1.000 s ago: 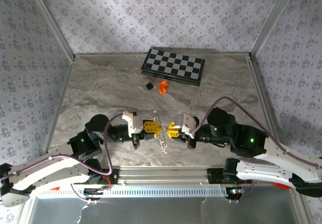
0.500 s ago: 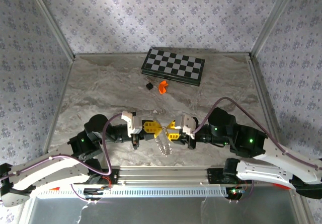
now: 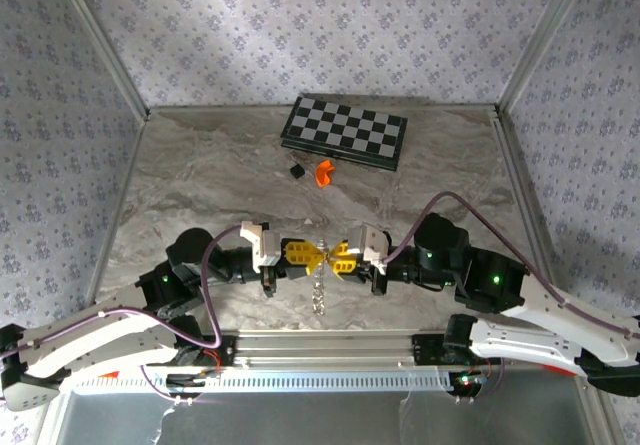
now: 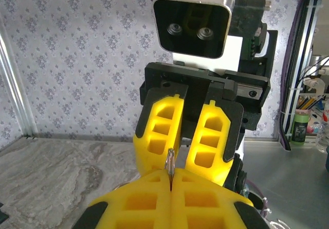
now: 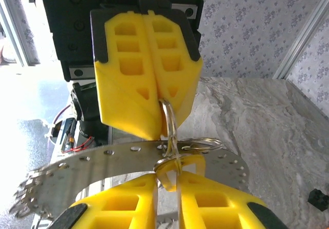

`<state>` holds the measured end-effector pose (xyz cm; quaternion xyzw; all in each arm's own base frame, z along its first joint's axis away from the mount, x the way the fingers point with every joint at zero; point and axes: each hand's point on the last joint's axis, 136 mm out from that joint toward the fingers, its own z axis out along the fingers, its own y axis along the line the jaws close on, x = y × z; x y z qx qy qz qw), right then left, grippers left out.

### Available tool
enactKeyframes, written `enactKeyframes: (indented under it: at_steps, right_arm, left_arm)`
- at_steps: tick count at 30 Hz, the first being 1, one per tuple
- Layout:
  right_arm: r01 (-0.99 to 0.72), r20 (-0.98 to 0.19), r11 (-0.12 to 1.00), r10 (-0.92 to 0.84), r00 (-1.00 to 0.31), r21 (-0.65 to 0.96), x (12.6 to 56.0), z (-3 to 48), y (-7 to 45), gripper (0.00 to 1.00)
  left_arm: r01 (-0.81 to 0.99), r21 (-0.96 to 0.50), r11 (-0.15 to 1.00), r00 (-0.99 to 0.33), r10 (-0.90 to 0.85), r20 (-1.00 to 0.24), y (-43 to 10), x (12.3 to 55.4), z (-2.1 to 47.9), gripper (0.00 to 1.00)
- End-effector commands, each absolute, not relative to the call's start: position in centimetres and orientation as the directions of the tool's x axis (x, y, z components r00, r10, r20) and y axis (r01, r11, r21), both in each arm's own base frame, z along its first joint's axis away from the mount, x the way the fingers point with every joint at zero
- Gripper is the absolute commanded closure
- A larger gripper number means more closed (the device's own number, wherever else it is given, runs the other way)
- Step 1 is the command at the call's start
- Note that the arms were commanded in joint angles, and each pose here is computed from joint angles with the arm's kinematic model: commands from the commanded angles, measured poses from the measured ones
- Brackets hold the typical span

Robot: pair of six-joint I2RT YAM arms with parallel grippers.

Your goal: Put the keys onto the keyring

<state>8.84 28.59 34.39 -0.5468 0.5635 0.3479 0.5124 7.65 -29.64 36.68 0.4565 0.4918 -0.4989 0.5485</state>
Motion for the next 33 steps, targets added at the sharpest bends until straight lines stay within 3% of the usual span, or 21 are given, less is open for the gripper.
enactKeyframes:
  at_steps: [1,6,19,33]
  right_arm:
    - [-0.977,-0.966,0.149,-0.232,0.115,-0.152,8.6,34.6,28.7,0.77]
    - [-0.981,-0.968,0.131,-0.227,0.111,-0.143,8.3,34.4,28.9,0.74]
    - [-0.975,-0.961,0.161,-0.251,0.111,-0.155,9.0,33.6,28.9,1.0]
    - [-0.952,-0.942,0.225,-0.308,0.131,-0.206,10.3,32.0,29.0,1.0]
  left_arm:
    - [0.998,0.033,0.058,0.043,-0.183,-0.982,-29.1,6.9,38.8,1.0]
    - [0.998,0.03,0.055,0.04,-0.188,-0.981,-29.2,6.9,38.7,1.0]
    - [0.999,0.021,0.049,0.032,-0.236,-0.971,-29.0,6.8,39.3,1.0]
    - [0.994,-0.017,0.112,0.021,-0.324,-0.946,-28.5,8.0,39.9,1.0]
